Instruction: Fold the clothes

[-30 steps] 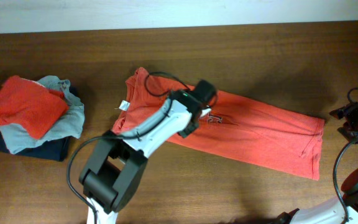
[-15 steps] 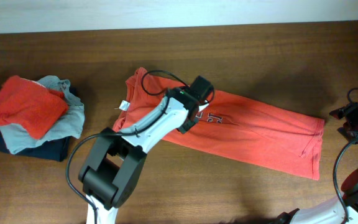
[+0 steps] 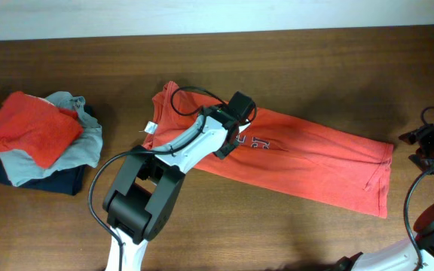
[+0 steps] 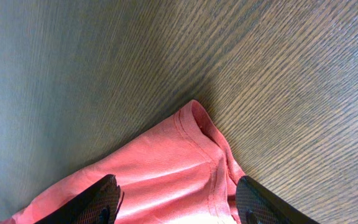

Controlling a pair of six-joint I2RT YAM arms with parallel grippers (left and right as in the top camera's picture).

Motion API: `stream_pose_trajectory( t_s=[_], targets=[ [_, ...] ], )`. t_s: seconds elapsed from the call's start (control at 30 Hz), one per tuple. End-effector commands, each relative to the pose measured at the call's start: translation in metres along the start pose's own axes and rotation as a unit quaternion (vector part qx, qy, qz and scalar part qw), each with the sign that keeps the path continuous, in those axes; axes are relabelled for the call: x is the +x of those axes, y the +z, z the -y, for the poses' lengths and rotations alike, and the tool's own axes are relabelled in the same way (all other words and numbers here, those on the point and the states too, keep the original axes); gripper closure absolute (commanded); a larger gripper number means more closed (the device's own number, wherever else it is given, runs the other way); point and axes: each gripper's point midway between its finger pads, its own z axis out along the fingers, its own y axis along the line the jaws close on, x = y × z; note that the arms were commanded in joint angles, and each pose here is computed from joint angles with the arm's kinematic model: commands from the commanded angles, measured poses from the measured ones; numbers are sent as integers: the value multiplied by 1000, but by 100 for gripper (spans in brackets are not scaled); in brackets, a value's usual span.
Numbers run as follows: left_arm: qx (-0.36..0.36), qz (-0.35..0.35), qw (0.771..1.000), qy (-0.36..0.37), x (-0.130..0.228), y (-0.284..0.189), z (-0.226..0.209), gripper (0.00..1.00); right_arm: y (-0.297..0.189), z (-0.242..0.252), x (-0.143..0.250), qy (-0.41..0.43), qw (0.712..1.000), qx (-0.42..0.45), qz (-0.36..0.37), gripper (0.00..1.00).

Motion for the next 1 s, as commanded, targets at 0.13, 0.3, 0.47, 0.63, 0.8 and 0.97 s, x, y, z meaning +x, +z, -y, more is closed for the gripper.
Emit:
stream_pose_trajectory(
  t_s=[0.13, 0.3, 0.47, 0.63, 0.8, 0.97],
  targets=[
    [-24, 0, 1000, -6, -2, 3, -13, 100, -9, -9, -4, -8, 1000, -8, 12, 35],
    [-43, -14, 999, 3, -1, -7, -21, 100, -9, -9, -4, -9, 1000, -8, 13, 35],
    [-37, -32, 999, 11, -5, -38, -29, 100, -9, -9, -5, -9, 1000, -8, 13, 34],
    [21, -9, 1000, 14, -24, -75, -19, 100, -9, -9, -5, -9, 1000, -7, 13, 34],
    [62, -22, 998, 19, -16, -78, -4, 99, -9, -9, -6, -10, 1000, -7, 15, 30],
    [105, -18, 994, 18, -16, -78, 11, 73, -9, -9, -6, -10, 1000, -7, 16, 30]
  ],
)
